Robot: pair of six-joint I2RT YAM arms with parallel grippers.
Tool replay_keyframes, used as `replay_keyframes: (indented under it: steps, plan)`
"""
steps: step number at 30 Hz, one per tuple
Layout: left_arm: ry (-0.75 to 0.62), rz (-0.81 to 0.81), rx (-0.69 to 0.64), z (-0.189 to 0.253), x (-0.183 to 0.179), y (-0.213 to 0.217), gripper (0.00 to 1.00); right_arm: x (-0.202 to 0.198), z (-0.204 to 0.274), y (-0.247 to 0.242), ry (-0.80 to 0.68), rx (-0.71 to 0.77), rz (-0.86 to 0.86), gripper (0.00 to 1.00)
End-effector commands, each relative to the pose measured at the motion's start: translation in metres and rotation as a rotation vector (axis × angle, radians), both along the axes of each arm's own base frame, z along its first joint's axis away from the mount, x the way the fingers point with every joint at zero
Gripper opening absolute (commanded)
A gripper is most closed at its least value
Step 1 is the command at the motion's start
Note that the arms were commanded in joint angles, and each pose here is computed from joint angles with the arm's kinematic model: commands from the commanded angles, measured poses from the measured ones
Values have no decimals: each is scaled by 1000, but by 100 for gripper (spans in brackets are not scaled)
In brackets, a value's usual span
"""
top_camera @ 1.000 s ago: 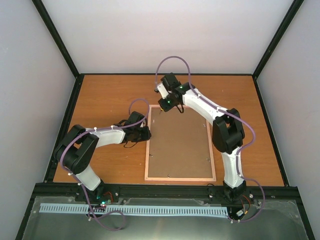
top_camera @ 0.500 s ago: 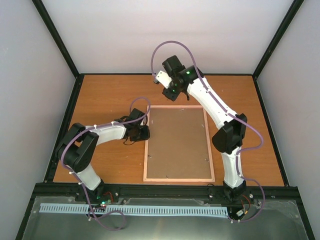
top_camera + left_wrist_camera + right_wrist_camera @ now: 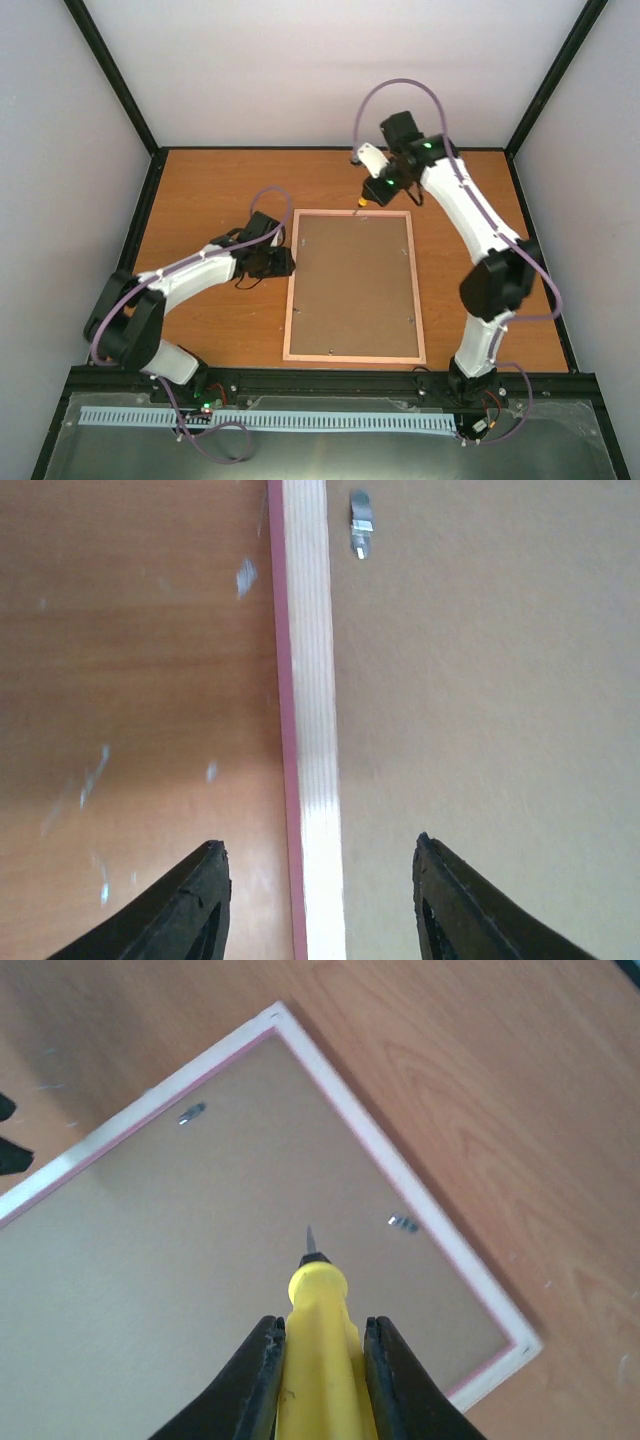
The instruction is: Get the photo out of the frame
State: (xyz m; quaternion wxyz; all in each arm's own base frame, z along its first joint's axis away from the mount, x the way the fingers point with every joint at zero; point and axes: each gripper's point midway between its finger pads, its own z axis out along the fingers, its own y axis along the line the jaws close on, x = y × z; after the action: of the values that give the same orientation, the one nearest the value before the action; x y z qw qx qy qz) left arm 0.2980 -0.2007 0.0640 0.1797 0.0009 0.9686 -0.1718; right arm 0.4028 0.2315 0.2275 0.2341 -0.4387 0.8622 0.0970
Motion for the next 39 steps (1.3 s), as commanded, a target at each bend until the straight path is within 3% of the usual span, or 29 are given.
replay_keyframes:
  steps: [1,7,15,25,33,39]
  plan:
    - [50,-27,-43,4,-47,0,51,-50,24,17,3,260,112,3]
    - [147,-47,-134,-2,-100,-12,50,-103,6,24,60,449,124,3]
    - [235,-91,-89,-25,-140,-14,44,-145,-27,51,114,470,186,3]
    - [250,-60,-86,-40,-144,-11,27,-161,-49,76,138,390,236,3]
    - [263,-50,-95,-53,-146,-12,21,-178,-76,97,186,329,282,3]
    - [265,-36,-99,-55,-147,-11,9,-192,-90,108,230,305,321,3]
